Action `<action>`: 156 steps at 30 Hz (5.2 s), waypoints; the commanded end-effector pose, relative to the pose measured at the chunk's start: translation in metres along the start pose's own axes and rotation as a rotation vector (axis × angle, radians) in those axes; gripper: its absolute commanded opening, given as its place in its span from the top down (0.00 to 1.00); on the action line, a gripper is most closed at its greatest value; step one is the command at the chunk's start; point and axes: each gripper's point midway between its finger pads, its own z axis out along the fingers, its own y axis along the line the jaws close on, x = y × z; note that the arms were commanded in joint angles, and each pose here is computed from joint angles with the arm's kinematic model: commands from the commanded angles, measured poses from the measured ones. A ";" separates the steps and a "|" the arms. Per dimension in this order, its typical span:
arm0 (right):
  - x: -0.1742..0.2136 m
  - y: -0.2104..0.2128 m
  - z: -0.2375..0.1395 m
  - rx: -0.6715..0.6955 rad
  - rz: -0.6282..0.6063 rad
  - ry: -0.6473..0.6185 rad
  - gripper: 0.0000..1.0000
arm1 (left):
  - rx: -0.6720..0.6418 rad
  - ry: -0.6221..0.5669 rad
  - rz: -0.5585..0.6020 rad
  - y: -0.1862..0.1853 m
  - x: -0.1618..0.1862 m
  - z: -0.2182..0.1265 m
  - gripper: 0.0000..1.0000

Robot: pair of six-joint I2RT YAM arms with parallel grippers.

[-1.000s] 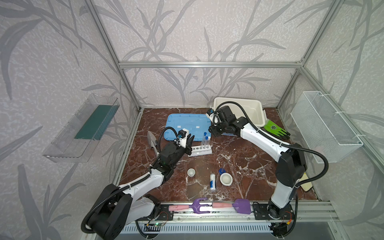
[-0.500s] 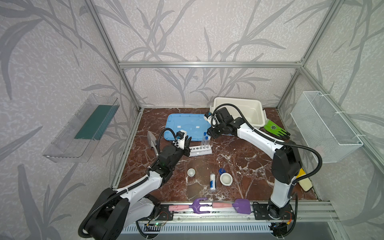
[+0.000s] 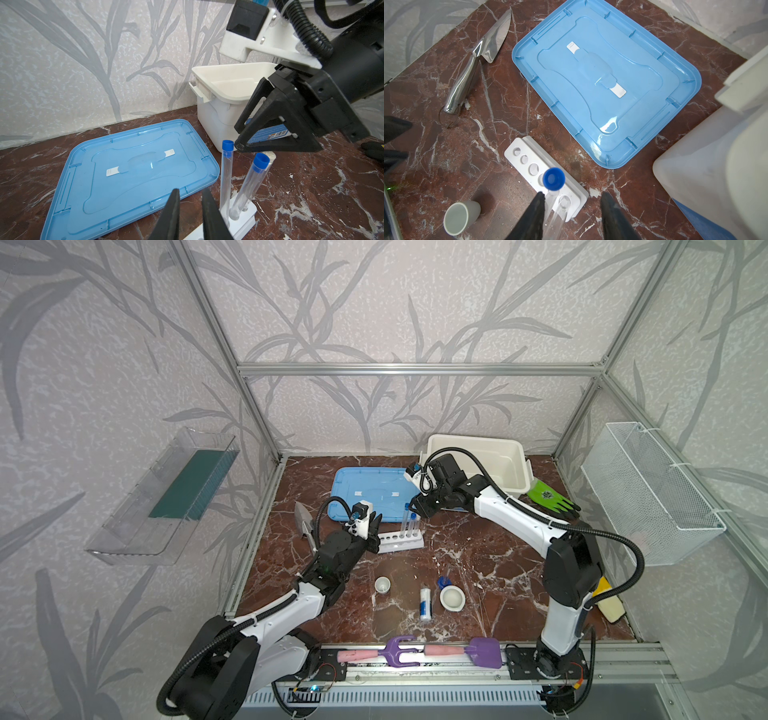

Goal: Organize the chemistry lab equipment

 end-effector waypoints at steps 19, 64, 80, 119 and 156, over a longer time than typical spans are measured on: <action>-0.029 0.033 -0.012 -0.181 -0.027 -0.064 0.53 | -0.017 -0.003 -0.004 0.005 0.006 -0.004 0.78; -0.013 0.049 -0.005 -0.281 -0.017 0.014 0.50 | -0.043 -0.004 0.006 0.014 0.008 -0.007 0.79; -0.012 0.061 -0.015 -0.339 -0.037 0.000 0.50 | -0.041 -0.011 0.009 0.014 0.006 -0.008 0.79; 0.017 0.012 -0.106 0.101 0.018 -0.135 0.50 | -0.011 -0.017 -0.055 0.008 -0.014 -0.013 0.71; 0.156 0.032 -0.156 0.121 0.216 -0.227 0.13 | -0.006 0.062 -0.066 0.004 -0.071 -0.070 0.24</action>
